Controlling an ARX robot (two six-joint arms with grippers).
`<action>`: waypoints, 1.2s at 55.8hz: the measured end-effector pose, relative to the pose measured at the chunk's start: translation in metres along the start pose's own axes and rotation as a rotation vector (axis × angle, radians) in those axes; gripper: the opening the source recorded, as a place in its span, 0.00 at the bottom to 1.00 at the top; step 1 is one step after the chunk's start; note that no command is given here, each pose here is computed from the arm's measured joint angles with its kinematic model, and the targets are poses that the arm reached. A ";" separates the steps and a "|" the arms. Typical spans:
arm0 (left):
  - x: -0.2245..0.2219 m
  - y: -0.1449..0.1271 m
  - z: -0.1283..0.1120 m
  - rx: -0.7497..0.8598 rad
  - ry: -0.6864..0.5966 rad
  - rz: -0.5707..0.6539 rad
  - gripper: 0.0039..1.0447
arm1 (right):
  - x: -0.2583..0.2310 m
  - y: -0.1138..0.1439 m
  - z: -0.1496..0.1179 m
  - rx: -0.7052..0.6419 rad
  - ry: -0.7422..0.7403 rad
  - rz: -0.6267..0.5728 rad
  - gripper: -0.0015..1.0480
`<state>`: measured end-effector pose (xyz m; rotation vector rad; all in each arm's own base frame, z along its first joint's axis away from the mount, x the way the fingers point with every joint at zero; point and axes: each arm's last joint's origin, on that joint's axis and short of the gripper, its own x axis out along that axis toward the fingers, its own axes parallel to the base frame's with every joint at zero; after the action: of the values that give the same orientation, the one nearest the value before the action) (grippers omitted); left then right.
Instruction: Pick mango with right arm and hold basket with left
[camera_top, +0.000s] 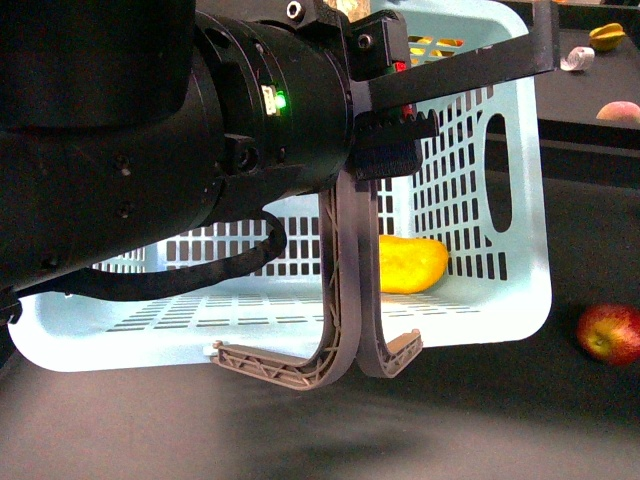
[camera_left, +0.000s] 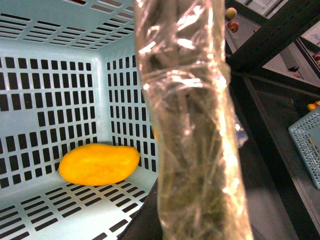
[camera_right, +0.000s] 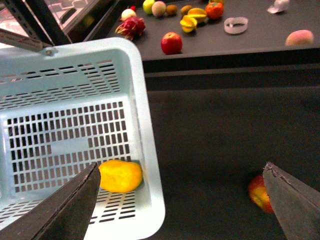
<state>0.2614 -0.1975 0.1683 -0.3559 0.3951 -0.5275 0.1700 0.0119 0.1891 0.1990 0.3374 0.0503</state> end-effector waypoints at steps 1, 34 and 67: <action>0.000 0.000 0.000 0.000 0.000 0.000 0.05 | -0.002 -0.001 0.000 0.001 -0.003 -0.006 0.92; 0.000 0.000 0.000 0.003 -0.001 0.002 0.05 | -0.039 -0.011 -0.011 -0.152 -0.314 -0.047 0.68; 0.000 0.000 0.000 0.002 -0.001 0.002 0.05 | -0.048 -0.015 -0.036 -0.197 -0.341 -0.049 0.02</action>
<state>0.2614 -0.1974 0.1683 -0.3539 0.3941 -0.5260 0.1132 0.0002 0.1679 0.0017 -0.0036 0.0004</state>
